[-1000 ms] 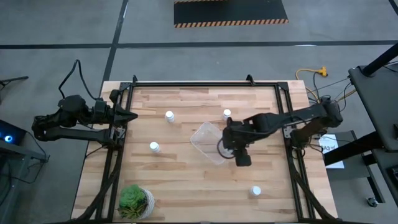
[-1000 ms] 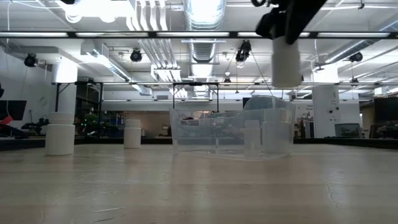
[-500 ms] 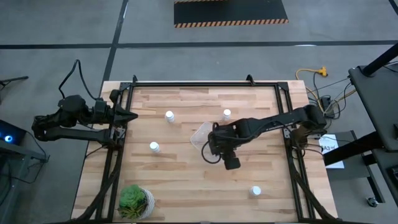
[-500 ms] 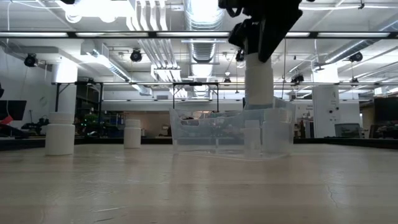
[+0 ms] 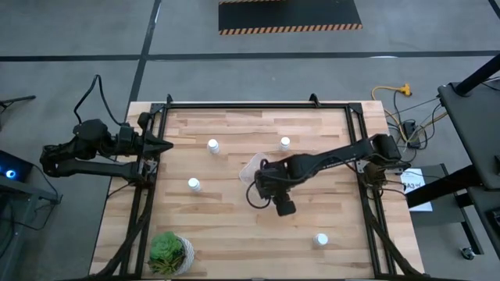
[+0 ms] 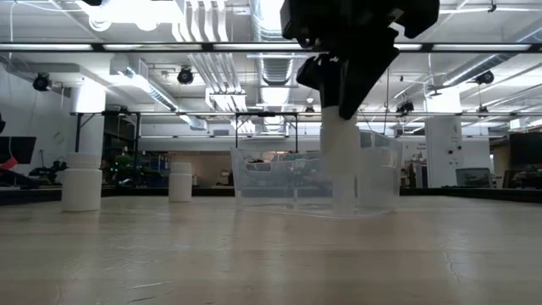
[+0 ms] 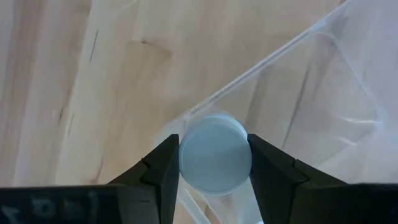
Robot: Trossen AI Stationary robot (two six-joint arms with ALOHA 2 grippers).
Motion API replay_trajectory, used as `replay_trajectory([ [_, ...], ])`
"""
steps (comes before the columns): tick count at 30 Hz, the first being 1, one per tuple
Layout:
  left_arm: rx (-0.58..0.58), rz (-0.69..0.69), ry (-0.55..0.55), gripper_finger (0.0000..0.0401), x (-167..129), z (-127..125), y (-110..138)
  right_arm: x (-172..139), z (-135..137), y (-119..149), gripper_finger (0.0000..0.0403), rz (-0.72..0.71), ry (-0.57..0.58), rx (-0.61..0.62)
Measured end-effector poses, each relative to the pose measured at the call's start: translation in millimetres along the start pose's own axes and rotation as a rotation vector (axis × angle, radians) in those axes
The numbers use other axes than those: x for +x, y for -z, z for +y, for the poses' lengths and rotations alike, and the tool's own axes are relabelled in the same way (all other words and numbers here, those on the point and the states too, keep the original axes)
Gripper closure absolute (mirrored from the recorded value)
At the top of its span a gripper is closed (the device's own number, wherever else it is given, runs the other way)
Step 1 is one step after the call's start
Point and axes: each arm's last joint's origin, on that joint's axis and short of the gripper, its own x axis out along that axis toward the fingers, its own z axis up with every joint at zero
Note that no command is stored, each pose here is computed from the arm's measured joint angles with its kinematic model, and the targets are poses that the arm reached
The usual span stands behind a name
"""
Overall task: Pick and place pill bottles into a basket
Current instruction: Put the white pill bottle into the transparent bin
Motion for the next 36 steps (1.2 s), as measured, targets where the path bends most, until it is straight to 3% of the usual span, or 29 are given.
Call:
replay_trajectory([
  [10,0.0,0.0,0.0,0.0401,0.0,0.0,0.1,18.1,-0.7,22.2,0.0258,0.044,-0.012,0.026],
  [32,0.0,0.0,0.0,0.0401,0.0,0.0,0.0,21.4,-1.1,24.2,0.0258,0.019,-0.03,0.01],
  [36,0.0,0.0,0.0,0.0401,0.0,0.0,0.0,22.3,-0.9,25.2,0.0236,0.024,-0.03,0.009],
])
